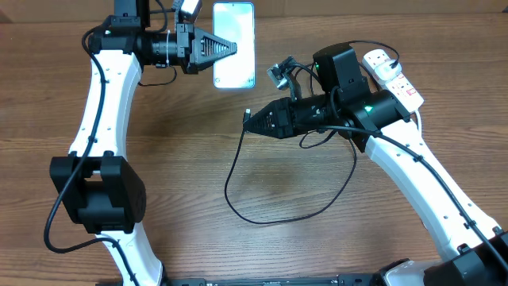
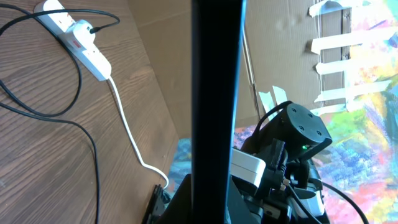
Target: Plug charger to phone and switch on socket
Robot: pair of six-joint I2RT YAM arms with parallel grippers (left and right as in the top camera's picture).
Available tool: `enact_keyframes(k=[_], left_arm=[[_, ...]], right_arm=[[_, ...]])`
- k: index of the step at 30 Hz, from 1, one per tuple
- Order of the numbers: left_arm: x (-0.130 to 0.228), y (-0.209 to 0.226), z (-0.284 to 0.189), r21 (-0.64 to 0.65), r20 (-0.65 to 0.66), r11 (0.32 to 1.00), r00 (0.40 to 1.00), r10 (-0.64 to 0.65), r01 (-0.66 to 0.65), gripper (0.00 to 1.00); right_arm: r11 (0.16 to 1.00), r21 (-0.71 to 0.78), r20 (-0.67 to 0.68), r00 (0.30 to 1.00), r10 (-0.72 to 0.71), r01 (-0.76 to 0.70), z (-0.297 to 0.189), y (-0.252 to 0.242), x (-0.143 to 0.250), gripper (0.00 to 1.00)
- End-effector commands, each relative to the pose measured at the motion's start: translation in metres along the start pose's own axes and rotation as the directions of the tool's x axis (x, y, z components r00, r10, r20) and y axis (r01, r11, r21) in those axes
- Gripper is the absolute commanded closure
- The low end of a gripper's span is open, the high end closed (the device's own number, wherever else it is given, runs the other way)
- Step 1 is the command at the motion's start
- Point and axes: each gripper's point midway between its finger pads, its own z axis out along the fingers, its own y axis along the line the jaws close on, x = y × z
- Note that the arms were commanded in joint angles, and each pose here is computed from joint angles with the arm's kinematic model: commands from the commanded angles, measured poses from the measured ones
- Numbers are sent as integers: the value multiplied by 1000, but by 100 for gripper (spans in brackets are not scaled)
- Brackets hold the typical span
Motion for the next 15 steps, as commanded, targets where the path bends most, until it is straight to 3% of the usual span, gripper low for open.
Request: enact_keyframes(k=[1, 4, 6, 11, 15], left_arm=[[6, -15, 9, 57, -36, 998, 999, 11, -9, 96], [4, -9, 10, 21, -27, 1000, 1000, 11, -11, 96], [0, 2, 8, -40, -4, 999, 1000, 11, -11, 96], [-13, 41, -12, -258, 83, 966, 996, -8, 29, 96], [-10, 76, -33, -438, 146, 889, 986, -75, 133, 96]], right_arm=[[999, -28, -11, 1000, -27, 26, 3, 3, 1, 96], [1000, 12, 3, 1000, -3, 3, 4, -5, -2, 96], [991, 117, 44, 997, 67, -71, 3, -24, -6, 96], [954, 258, 98, 986, 133, -155, -2, -53, -7, 96], [812, 486, 227, 944, 239, -322, -17, -105, -2, 96]])
